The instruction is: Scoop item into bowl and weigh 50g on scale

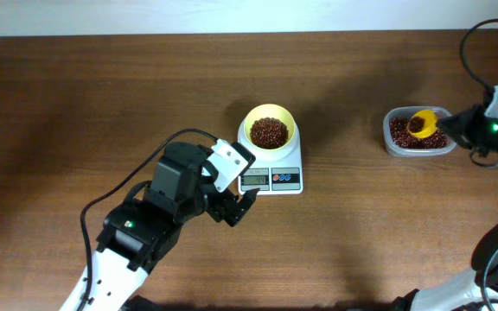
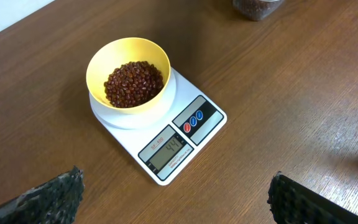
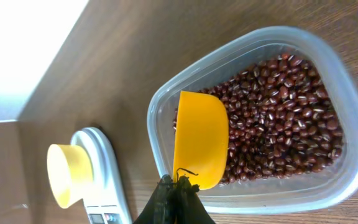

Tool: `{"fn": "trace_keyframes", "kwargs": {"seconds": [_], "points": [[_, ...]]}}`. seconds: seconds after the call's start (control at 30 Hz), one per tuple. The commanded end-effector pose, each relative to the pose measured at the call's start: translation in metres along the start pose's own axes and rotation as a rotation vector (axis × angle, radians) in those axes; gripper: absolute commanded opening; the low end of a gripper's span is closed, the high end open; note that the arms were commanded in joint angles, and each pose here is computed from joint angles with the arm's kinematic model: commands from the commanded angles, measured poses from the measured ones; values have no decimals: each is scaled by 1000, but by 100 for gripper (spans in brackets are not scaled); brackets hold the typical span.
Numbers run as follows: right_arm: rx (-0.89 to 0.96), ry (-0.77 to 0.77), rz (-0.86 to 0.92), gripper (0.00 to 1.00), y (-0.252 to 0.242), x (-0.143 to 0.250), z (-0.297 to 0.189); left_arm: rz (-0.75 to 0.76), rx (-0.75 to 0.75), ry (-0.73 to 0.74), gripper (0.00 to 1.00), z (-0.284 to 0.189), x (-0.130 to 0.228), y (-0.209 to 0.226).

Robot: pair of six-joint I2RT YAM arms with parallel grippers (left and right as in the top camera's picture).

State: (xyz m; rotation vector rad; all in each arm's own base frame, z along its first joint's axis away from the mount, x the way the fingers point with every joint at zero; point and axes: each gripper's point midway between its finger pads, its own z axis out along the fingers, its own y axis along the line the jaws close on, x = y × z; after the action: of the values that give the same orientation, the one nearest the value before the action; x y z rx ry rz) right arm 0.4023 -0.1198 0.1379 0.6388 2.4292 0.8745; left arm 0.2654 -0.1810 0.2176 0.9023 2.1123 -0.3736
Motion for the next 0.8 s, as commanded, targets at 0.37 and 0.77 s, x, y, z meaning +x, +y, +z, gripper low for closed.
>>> {"fn": "trace_keyframes", "kwargs": {"seconds": [0.37, 0.77], "points": [[-221, -67, -13, 4, 33, -14, -34, 2, 9, -6, 99, -1, 1, -1], [-321, 1, -55, 4, 77, -2, -12, 2, 9, -7, 99, -1, 1, -1]]}}
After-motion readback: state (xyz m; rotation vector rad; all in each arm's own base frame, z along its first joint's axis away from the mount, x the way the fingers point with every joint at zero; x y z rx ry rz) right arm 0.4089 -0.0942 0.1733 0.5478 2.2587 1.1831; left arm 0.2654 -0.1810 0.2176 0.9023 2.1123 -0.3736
